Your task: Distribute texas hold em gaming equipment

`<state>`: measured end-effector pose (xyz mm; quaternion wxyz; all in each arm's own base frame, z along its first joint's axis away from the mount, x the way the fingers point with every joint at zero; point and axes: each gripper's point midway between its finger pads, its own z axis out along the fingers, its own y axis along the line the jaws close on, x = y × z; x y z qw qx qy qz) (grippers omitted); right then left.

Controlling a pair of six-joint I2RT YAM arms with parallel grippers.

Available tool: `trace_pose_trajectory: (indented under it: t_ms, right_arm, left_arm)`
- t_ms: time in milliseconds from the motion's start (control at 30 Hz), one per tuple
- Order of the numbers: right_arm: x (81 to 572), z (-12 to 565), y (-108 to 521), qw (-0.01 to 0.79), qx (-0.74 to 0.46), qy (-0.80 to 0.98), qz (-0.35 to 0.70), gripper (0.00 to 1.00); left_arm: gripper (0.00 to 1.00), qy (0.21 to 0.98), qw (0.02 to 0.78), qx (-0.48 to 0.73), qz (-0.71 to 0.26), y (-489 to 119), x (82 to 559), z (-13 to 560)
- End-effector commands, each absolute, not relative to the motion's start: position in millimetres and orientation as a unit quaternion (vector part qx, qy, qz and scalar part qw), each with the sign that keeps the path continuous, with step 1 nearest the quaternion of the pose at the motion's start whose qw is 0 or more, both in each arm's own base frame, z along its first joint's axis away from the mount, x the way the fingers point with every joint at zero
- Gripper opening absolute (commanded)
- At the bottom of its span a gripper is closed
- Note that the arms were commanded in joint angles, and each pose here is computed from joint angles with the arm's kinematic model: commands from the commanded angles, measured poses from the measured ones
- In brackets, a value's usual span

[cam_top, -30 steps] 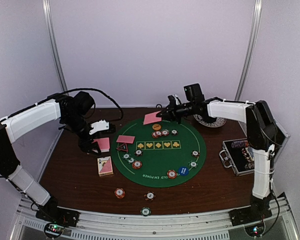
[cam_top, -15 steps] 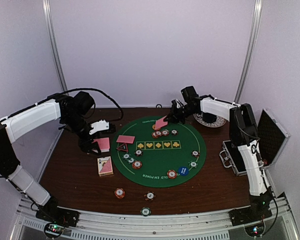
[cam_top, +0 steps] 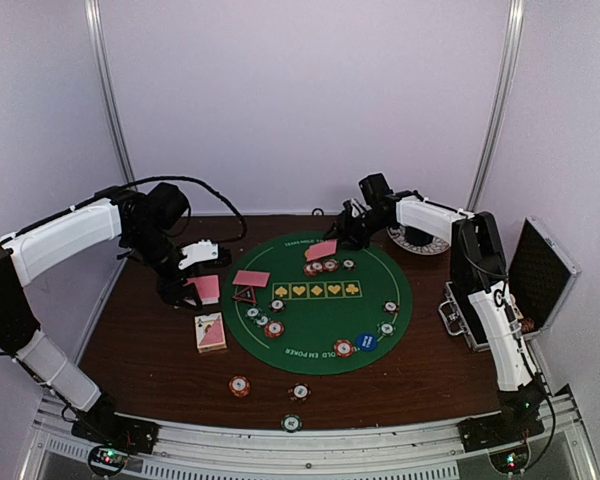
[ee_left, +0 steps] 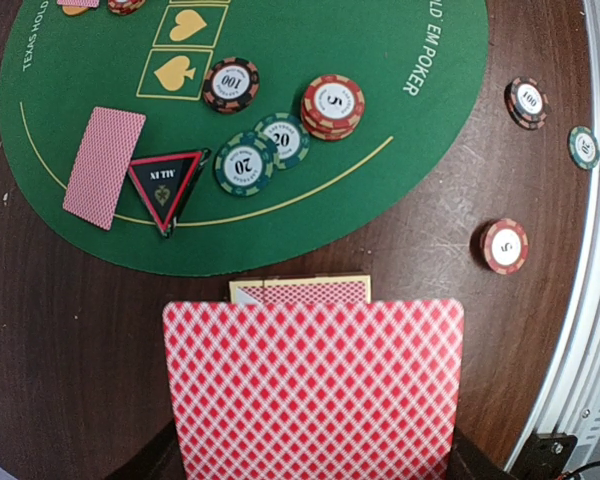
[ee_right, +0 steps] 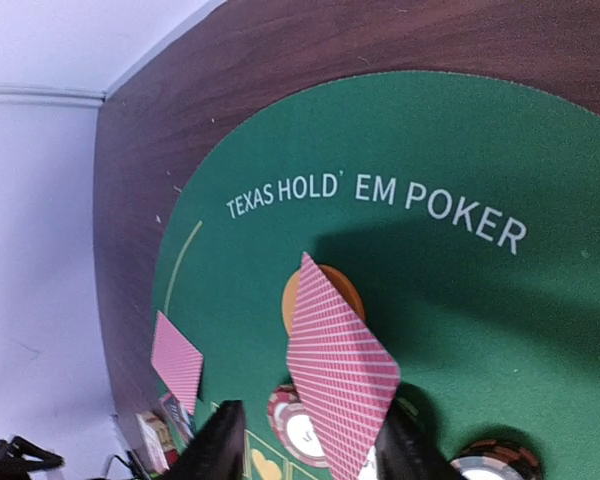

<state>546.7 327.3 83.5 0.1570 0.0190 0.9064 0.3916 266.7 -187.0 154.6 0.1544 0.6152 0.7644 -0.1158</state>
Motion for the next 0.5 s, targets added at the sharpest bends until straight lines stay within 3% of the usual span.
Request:
trace_pose_trajectory:
  t_ms: [0,100,300,467]
  right_arm:
    - [550.1,102.7,309.7,0.188,0.007,0.917,0.351,0.59]
    - [547.7,117.9,300.9,0.203,-0.001,0.922,0.330,0.68]
    - [539.4,145.0,283.4,0.230,-0.006,0.928,0.292,0.74]
    - [516.6,177.2,294.9,0.252,-0.018,0.911,0.326,0.78]
  left_arm:
    - [0.02,0.762,0.170,0.613,-0.121,-190.2,268.3,165.5]
    - [0.02,0.763,0.169,0.612,-0.121,-189.8,268.0,165.7]
    - [0.02,0.762,0.172,0.612,-0.122,-190.5,267.8,167.6]
    - [0.01,0.765,0.174,0.608,-0.123,-190.9,269.2,169.1]
